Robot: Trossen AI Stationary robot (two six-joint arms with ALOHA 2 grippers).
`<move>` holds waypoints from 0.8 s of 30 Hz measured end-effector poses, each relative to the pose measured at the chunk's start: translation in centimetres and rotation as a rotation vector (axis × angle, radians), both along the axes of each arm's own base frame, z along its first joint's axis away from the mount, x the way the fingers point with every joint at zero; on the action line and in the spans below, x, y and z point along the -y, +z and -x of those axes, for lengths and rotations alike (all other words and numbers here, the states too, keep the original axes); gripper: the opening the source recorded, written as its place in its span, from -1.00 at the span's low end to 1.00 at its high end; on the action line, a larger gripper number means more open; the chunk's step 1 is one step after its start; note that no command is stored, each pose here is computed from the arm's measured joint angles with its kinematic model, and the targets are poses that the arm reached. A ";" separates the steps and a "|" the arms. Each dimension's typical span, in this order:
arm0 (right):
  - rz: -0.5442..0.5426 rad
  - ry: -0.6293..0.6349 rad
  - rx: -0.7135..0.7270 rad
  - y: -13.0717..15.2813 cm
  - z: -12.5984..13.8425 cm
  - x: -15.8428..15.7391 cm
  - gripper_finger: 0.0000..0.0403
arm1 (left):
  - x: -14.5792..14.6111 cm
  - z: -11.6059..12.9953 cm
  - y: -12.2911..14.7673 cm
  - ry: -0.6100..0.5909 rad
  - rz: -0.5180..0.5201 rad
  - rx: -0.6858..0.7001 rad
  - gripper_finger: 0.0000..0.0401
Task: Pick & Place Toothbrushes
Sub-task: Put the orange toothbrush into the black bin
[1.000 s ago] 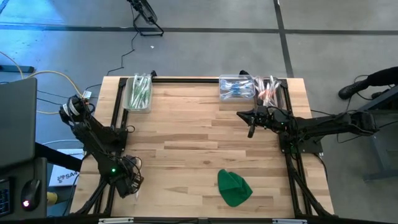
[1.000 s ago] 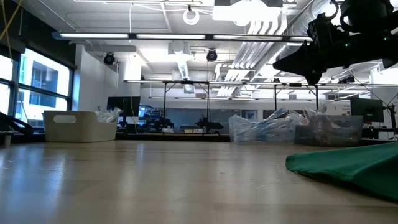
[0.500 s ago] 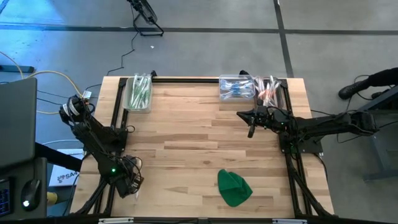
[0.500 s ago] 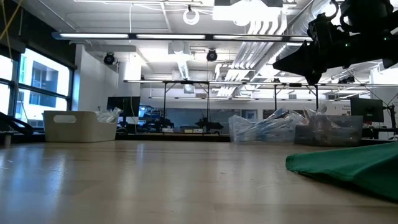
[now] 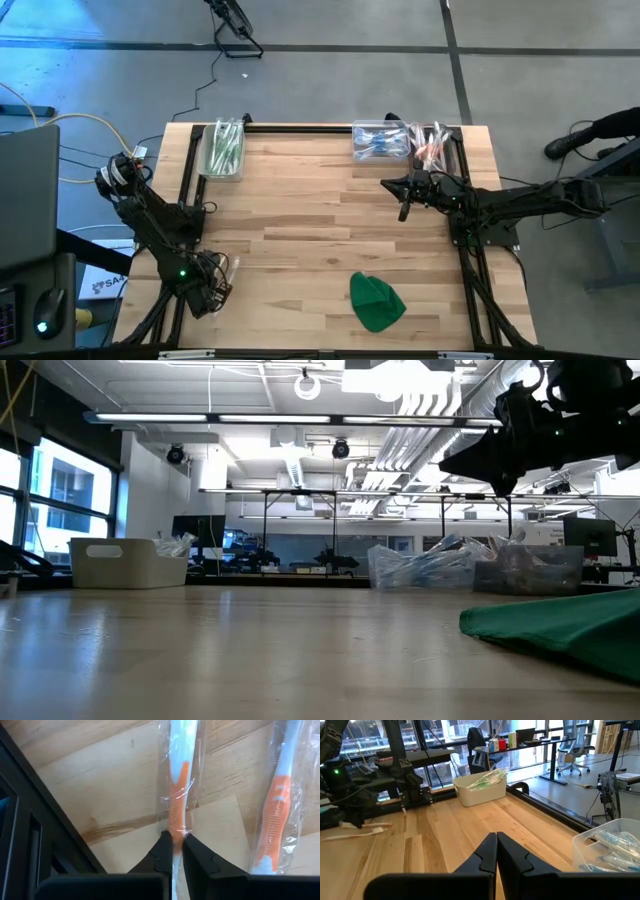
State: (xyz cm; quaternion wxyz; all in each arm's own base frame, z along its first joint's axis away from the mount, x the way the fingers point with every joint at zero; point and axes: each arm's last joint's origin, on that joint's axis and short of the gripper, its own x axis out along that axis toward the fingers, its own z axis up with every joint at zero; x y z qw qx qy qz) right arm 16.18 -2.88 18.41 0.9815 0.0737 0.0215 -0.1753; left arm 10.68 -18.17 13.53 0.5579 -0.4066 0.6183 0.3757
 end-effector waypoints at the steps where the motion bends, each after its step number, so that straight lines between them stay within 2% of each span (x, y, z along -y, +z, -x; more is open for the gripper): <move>1: 0.000 0.000 -0.002 0.0 0.0 0.0 -0.99 | 0.0 0.0 0.0 0.000 0.000 0.000 -0.92; 6: -0.002 0.001 -0.013 -0.1 0.0 0.0 -0.99 | 0.2 -0.2 0.5 0.001 -0.014 0.002 -0.93; 11: -0.002 0.002 -0.013 -0.1 0.0 0.0 -0.99 | -0.1 -0.1 1.8 -0.009 -0.121 -0.011 -0.95; 14: -0.002 0.002 -0.013 -0.1 0.0 0.0 -0.99 | 0.5 -0.6 3.2 -0.020 -0.126 0.039 -0.99; 24: -0.002 0.002 -0.014 -0.1 0.0 0.0 -0.99 | 1.1 -1.8 6.6 -0.058 -0.258 0.229 -0.99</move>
